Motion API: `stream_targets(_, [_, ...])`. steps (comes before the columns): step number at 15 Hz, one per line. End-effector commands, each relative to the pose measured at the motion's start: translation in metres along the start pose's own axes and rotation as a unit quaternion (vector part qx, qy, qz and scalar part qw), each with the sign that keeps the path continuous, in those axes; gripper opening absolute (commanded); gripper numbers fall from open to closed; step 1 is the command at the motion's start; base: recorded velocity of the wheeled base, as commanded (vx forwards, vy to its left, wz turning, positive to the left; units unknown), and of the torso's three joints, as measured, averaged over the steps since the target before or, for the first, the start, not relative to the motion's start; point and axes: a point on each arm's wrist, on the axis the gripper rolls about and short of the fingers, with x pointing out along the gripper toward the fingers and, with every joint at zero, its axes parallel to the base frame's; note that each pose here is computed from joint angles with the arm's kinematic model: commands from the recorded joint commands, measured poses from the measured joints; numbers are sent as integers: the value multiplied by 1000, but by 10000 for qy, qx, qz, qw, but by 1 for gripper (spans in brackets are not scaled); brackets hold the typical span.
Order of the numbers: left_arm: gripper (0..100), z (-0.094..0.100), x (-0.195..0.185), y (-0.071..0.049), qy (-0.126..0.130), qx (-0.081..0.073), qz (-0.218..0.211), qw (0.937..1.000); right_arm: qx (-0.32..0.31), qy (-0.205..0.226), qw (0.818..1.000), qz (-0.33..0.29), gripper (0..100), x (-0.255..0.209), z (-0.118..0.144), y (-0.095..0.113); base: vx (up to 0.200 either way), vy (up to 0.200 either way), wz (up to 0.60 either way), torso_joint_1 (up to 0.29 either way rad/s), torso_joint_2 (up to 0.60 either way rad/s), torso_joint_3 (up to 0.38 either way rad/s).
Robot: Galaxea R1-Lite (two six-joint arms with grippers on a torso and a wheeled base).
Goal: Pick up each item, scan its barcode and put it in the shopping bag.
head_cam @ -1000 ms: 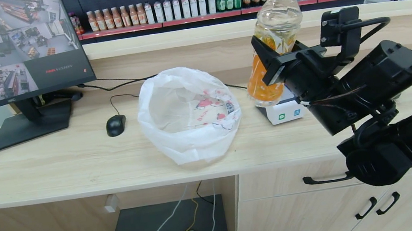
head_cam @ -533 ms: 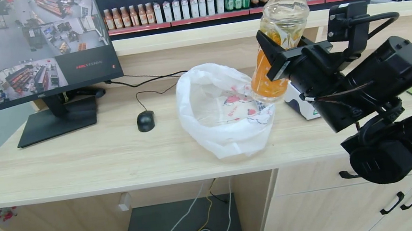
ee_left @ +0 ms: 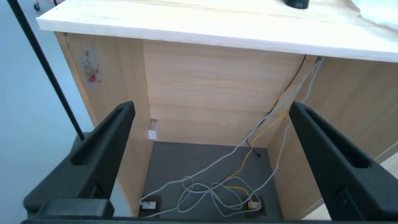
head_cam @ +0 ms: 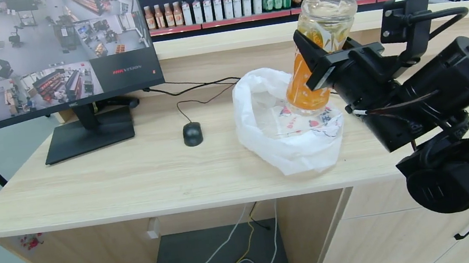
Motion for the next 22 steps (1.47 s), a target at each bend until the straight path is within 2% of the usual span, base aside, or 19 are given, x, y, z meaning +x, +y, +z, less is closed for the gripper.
stream_targets(1, [100,0,0,0,-2,-4,1,10000,40,7,9999,124,0,-1,1,10,0,0,0,0,0,0])
stream_targets(4, [100,0,0,0,-2,-4,1,10000,-77,3,9998,182,0,0,-1,15,0,0,0,0,0,0])
stream_targets(6, [100,0,0,0,-2,-4,1,10000,-167,176,9995,196,0,4,-11,17,0,0,0,0,0,0])
stream_targets(11, [100,0,0,0,-2,4,1,10000,-212,38,9998,60,0,40,-53,14,0,0,0,0,0,0])
stream_targets(13, [100,0,0,0,-2,-4,1,10000,-265,78,9996,-4,0,47,-75,10,0,0,0,0,0,0])
stream_targets(16, [100,0,0,0,-2,-4,1,10000,-277,184,9994,2,0,57,-94,11,0,0,0,0,0,0])
stream_targets(19, [100,0,0,0,-2,-4,1,10000,-416,487,9979,-132,0,63,-106,-5,0,0,0,0,0,0])
stream_targets(22, [100,0,0,0,-2,-4,1,10000,-481,499,9972,-267,0,70,-115,-19,0,0,0,0,0,0])
